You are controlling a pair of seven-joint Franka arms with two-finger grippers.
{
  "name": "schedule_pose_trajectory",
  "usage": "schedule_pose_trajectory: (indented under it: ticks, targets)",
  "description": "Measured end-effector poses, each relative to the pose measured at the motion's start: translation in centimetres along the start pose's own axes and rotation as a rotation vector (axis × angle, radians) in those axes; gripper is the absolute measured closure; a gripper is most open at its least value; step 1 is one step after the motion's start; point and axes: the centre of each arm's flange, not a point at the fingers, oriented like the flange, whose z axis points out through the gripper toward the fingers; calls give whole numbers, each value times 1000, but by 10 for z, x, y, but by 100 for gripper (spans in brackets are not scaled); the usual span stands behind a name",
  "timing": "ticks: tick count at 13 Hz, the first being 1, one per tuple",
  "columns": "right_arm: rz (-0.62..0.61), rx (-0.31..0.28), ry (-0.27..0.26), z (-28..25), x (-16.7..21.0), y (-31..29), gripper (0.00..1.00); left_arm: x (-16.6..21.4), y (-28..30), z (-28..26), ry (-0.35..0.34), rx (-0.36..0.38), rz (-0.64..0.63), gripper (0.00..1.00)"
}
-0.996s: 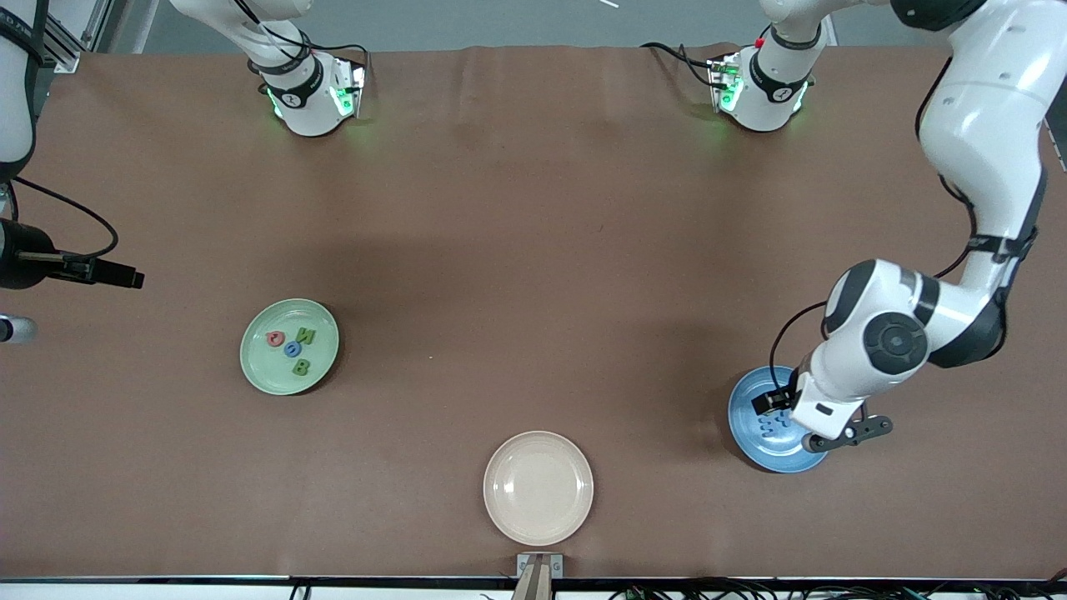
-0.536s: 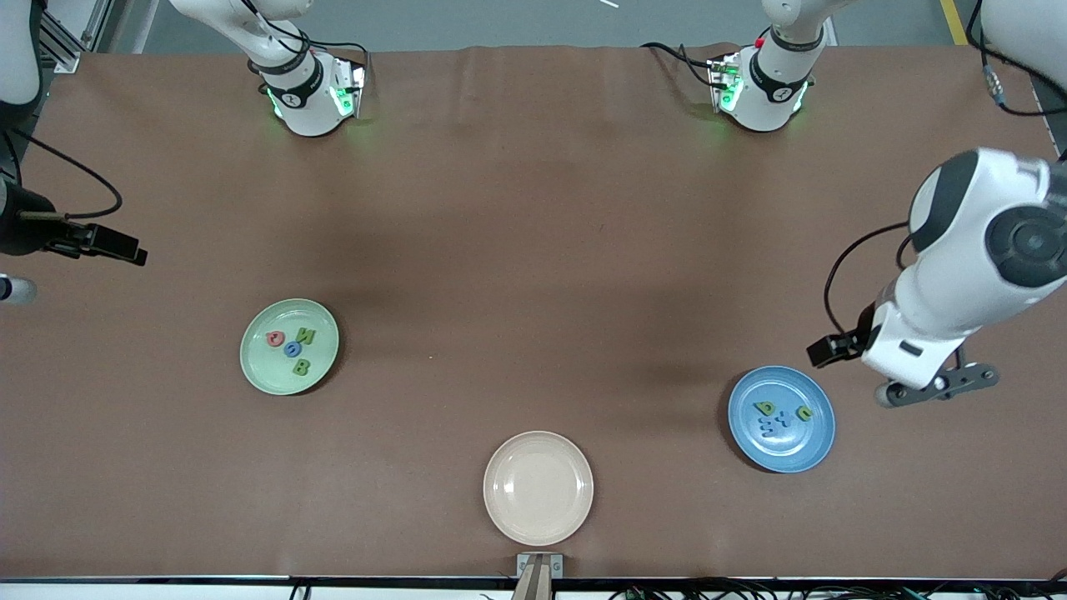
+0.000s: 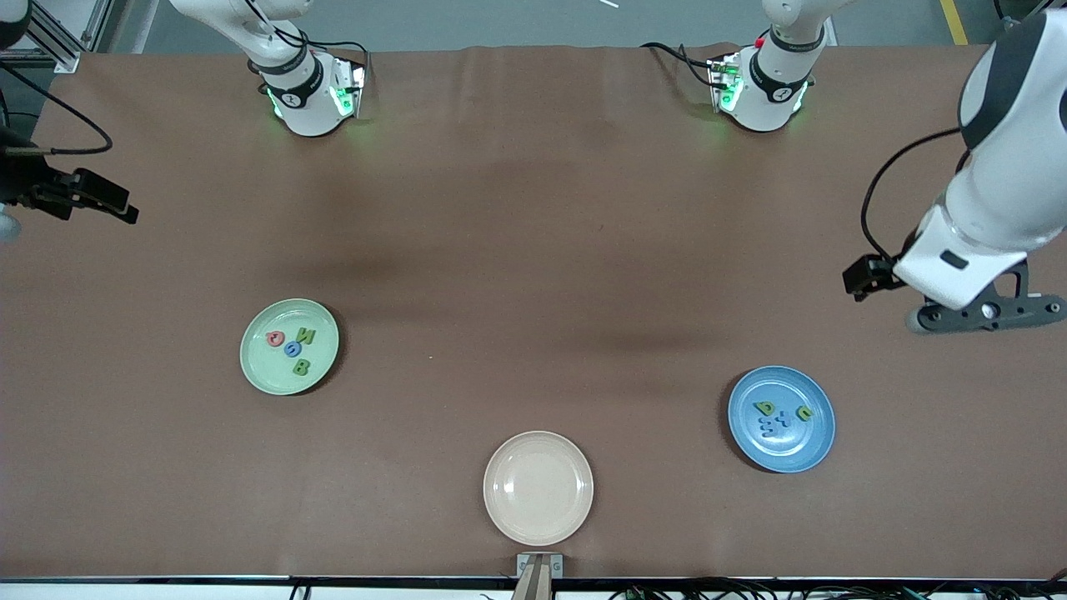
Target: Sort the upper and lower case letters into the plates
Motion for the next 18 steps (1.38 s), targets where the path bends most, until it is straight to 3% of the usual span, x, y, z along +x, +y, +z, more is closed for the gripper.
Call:
schedule_pose_trajectory:
  ticks: [4,9,14,18]
  targets:
    - [-5,-2,21,-19,-16,1,0,-26,8,-38,14,-38,26,0]
    - [-21,-31,69,-17,-9,-4,0,-45,-51,-38,-27,-115,-15,0]
    - [-20,-33,64,-4,2,-4,0,-77,-60,-35,-40,-99,16,0]
    - [-20,-35,52,5,11,-5,0,-91,-63,-37,-48,-166,-10,0]
